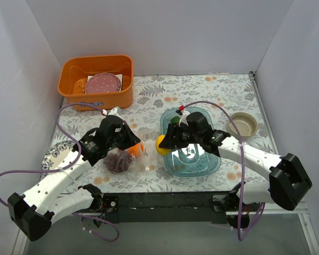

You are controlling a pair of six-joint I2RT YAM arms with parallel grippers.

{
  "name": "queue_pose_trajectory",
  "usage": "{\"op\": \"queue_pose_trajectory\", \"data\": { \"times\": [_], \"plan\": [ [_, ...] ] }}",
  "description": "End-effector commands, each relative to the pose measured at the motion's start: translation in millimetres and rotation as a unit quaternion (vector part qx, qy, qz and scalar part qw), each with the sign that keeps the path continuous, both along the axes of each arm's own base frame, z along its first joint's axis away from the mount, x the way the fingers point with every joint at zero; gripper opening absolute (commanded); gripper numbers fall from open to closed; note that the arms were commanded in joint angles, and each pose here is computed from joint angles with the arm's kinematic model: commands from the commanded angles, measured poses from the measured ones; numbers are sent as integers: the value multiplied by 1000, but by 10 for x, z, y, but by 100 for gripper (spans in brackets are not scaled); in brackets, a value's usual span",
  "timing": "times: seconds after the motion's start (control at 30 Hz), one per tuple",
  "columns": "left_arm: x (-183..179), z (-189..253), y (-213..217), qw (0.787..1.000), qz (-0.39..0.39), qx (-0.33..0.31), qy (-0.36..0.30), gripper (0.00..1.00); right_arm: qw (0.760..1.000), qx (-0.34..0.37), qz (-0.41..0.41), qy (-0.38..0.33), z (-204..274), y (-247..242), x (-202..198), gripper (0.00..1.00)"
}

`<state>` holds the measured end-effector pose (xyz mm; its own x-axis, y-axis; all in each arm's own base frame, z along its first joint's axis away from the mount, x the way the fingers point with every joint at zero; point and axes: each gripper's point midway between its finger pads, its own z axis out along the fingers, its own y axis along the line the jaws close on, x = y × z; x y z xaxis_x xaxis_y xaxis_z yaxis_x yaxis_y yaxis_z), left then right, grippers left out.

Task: Place the food in the zip-top bag and seal the zipper
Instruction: Place the fake fruit in the zipper food storage bag.

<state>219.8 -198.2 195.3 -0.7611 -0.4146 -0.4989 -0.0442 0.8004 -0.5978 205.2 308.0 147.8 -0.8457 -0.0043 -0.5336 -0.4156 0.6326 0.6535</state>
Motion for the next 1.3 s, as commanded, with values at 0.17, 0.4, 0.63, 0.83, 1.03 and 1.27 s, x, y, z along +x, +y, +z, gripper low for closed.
{"op": "queue_pose_trajectory", "data": {
  "times": [0.17,0.4,0.63,0.83,1.03,1.27],
  "plan": [
    [-16,128,45,1000,6,-4,-14,0,996,51,59,-33,277,688,40,45],
    [-69,151,125,1000,21,-8,-17,0,985,115,128,-26,258,1142,-60,48],
    [-69,198,184,999,31,-4,-26,0,972,144,181,-25,317,1409,-238,64],
    [-57,193,174,999,30,-4,-27,0,976,114,183,-28,211,1308,-285,81],
    [-62,181,174,999,30,-5,-26,0,980,80,175,-41,161,1134,-309,84],
    [-57,166,173,999,30,-5,-26,0,993,-9,56,-102,213,619,-45,84]
  ]
}}
